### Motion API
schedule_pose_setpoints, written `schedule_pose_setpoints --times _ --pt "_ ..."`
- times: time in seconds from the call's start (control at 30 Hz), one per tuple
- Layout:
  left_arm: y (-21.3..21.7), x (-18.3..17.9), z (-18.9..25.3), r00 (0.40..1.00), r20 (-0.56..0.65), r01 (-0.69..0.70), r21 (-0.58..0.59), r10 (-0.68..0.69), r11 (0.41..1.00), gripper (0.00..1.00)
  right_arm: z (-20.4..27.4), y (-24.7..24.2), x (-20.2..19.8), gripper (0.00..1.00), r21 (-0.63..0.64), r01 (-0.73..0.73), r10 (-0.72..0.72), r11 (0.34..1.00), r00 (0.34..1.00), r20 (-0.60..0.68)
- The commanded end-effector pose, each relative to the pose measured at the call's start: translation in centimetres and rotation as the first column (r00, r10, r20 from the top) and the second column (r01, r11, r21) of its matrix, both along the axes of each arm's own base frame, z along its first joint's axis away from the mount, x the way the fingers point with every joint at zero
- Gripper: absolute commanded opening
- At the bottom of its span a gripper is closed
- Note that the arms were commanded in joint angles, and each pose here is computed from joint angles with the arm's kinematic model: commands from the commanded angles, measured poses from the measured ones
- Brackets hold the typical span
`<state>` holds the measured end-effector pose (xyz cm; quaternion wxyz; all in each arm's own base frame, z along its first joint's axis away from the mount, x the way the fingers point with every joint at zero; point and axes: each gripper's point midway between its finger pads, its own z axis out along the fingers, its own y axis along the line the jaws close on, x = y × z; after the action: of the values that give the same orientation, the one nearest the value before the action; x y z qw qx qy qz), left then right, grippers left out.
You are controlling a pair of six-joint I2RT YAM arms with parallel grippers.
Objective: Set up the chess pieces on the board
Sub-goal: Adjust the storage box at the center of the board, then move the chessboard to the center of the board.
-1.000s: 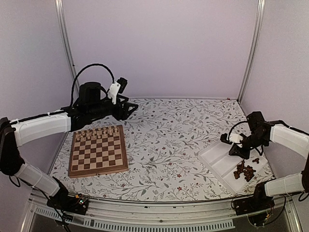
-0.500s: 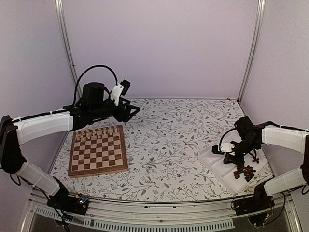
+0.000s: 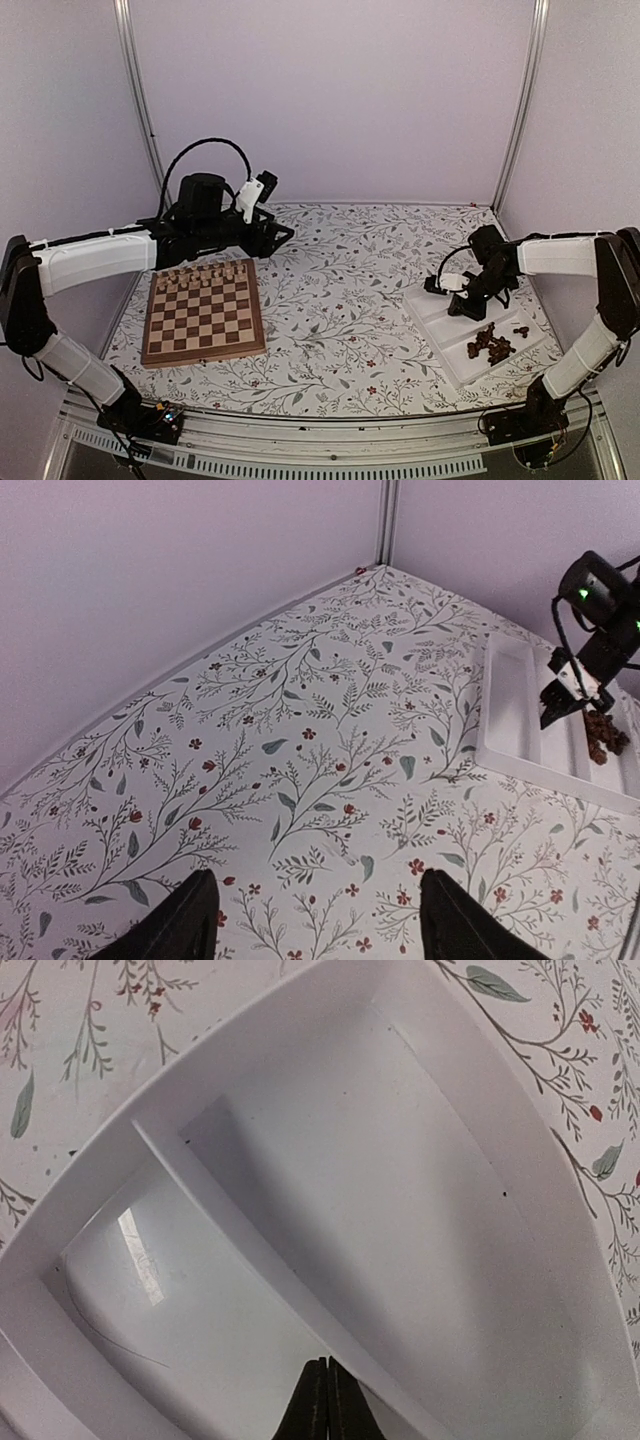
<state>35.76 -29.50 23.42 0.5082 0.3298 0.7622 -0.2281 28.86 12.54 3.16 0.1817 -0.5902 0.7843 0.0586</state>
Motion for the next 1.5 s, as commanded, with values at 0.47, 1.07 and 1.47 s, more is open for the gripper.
schedule_pose_setpoints --times 0.47,1.07,1.47 --pt "19.0 4.0 -1.5 0.659 -0.098 -0.713 0.234 0.745 0.661 0.95 3.3 2.8 2.9 0.27 0.146 0.036 -0.042 0.989 0.999 0.034" --pt "34.3 -4.8 -12.4 0.230 -0.461 -0.885 0.267 0.857 0.382 0.99 7.3 4.4 1.1 0.40 0.312 0.019 -0.048 0.950 0.995 0.085" --pt "32.7 -6.7 -17.7 0.214 -0.556 -0.841 0.314 0.803 0.441 0.99 9.8 -6.5 6.0 0.39 0.336 0.356 -0.418 0.872 0.899 0.132"
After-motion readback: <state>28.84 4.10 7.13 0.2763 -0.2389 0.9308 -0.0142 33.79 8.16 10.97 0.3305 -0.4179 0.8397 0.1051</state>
